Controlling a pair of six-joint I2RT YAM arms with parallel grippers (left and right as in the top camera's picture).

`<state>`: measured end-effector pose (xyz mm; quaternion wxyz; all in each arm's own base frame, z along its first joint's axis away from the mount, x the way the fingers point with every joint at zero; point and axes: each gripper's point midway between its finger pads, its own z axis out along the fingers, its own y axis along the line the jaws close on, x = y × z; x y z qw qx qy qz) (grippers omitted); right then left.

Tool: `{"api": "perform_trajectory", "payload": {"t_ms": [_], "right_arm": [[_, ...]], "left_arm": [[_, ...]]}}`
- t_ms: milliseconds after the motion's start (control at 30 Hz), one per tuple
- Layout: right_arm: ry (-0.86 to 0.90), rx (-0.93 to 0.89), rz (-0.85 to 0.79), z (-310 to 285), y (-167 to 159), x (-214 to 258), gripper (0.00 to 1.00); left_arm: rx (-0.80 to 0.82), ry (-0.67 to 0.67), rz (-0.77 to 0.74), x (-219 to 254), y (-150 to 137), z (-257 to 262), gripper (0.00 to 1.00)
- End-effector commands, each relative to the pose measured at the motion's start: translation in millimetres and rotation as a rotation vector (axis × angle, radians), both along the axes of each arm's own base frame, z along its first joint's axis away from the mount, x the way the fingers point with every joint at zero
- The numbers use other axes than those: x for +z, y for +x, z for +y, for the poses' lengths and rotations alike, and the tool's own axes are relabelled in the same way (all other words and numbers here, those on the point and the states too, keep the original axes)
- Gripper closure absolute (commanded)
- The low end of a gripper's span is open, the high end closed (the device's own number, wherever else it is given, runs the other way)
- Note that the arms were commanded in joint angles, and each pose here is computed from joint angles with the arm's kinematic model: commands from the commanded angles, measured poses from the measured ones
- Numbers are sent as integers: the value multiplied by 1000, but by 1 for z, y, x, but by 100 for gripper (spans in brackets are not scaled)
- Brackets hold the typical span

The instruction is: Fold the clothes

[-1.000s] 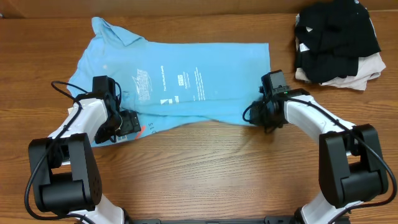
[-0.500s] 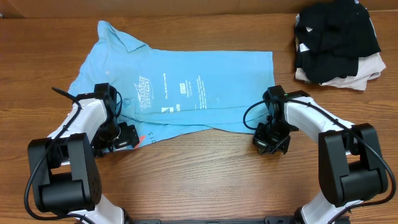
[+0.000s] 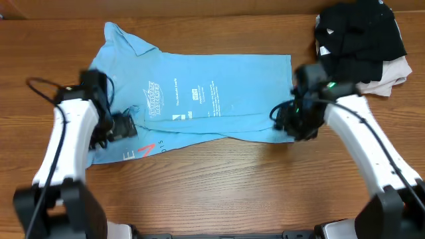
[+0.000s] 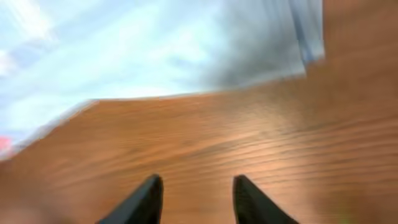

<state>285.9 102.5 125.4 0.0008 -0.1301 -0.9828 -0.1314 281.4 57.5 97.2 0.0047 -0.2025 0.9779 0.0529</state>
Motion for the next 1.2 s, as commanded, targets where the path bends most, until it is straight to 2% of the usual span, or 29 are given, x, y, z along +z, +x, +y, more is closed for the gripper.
{"api": "perform_trajectory", "payload": {"t_ms": [0, 67, 167, 300, 500, 667, 900, 1167], "right_arm": [[11, 163, -210, 5, 29, 63, 30], [4, 194, -297, 6, 44, 87, 20], [-26, 204, -418, 4, 68, 112, 13], [-43, 239, -538, 8, 97, 130, 11], [-76, 235, -550, 7, 124, 113, 11], [-89, 233, -534, 9, 143, 90, 12], [-93, 237, -486, 11, 150, 66, 14], [-97, 236, -481, 10, 150, 64, 14]], "left_arm": [[-200, -178, -225, 63, 37, -37, 0], [-263, -256, -292, 84, 53, -52, 0], [-279, -221, -358, 101, 85, -46, 0], [-306, -171, -420, 107, 143, -35, 0], [-181, -150, -552, 90, 245, -19, 0], [-101, -164, -681, 58, 315, -17, 0], [-14, -107, -769, 9, 362, -9, 0], [19, -99, -833, -26, 388, -4, 0]]}}
